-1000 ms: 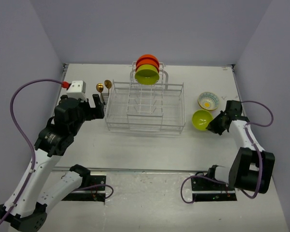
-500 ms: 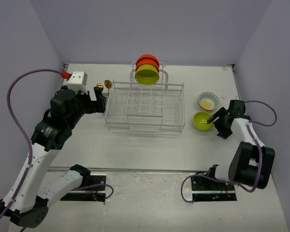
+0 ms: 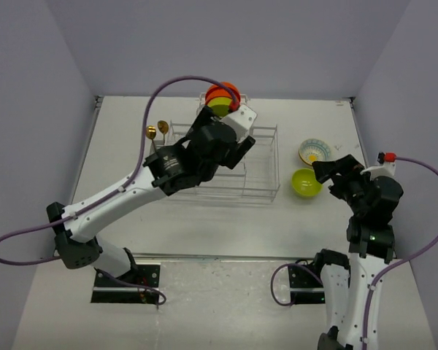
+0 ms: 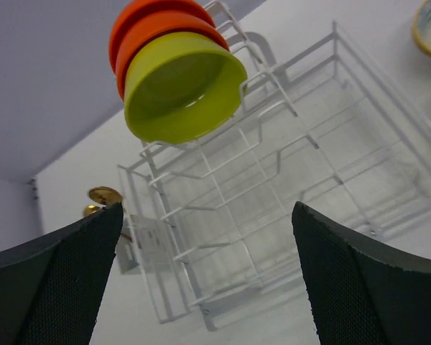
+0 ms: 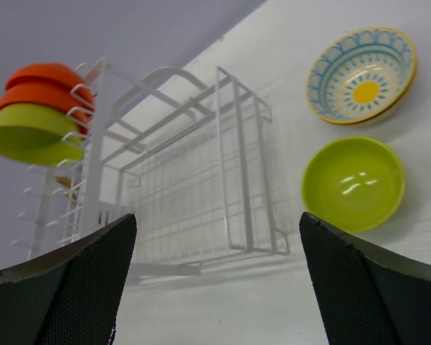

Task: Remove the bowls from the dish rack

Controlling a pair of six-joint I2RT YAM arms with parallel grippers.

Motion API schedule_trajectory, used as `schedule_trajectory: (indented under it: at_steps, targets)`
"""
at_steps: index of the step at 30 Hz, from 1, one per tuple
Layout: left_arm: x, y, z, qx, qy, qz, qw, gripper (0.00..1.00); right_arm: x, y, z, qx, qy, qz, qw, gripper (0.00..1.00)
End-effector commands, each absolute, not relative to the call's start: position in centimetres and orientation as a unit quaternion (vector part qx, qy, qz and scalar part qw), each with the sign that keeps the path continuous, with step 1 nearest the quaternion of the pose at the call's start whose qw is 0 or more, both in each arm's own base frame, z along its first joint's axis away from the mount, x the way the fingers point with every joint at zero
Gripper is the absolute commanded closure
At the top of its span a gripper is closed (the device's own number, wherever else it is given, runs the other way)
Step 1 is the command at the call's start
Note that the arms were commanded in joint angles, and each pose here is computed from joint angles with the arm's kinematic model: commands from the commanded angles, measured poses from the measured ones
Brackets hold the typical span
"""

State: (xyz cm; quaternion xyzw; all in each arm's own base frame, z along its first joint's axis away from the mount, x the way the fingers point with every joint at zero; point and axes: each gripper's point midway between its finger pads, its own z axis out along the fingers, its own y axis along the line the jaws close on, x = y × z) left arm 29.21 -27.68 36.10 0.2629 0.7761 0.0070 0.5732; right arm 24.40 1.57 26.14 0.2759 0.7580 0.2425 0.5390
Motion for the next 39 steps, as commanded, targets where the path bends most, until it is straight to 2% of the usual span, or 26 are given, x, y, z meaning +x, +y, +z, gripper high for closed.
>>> schedule_trajectory:
  at_steps: [1,2,3,7,15,17,18,20,26,28,36,39]
  targets:
    - [31.8,-24.9,39.5,0.278,0.722,0.174,0.609,0.00,22.7,5.4,27.2,0.205,0.763,0.326,0.520,0.05]
    - [31.8,-25.0,38.9,0.309,0.714,0.191,0.598,0.00,22.4,5.5,27.6,0.203,0.761,0.326,0.523,0.05]
    - [32.2,-25.7,40.1,0.302,0.698,0.178,0.624,0.00,22.0,6.0,28.0,0.189,0.761,0.335,0.523,0.05]
    - [33.2,-27.3,40.8,0.345,0.663,0.177,0.641,0.00,20.8,7.3,29.7,0.155,0.753,0.359,0.529,0.05]
    - [37.4,-28.4,38.7,0.386,0.669,0.114,0.625,0.04,17.7,9.3,32.8,0.096,0.738,0.381,0.549,0.05]
    - [38.3,-28.2,38.5,0.379,0.669,0.100,0.632,0.10,16.4,9.9,34.2,0.079,0.725,0.388,0.563,0.05]
    - [38.6,-28.0,37.5,0.380,0.671,0.104,0.629,0.17,16.1,10.0,34.5,0.076,0.722,0.389,0.568,0.05]
    - [38.9,-28.0,37.8,0.373,0.660,0.101,0.644,0.20,15.2,10.5,35.3,0.066,0.709,0.395,0.581,0.04]
    - [38.4,-28.3,36.3,0.384,0.629,0.092,0.670,0.21,14.7,11.5,34.1,0.043,0.696,0.425,0.577,0.04]
    - [38.5,-28.3,35.3,0.387,0.615,0.100,0.680,0.24,14.7,11.5,33.5,0.037,0.698,0.423,0.577,0.04]
    - [39.9,-28.5,35.4,0.382,0.591,0.133,0.698,0.23,14.5,12.1,32.7,0.007,0.701,0.431,0.568,0.04]
    - [40.4,-28.9,35.4,0.387,0.589,0.139,0.696,0.28,14.6,12.2,32.4,0.003,0.704,0.433,0.563,0.04]
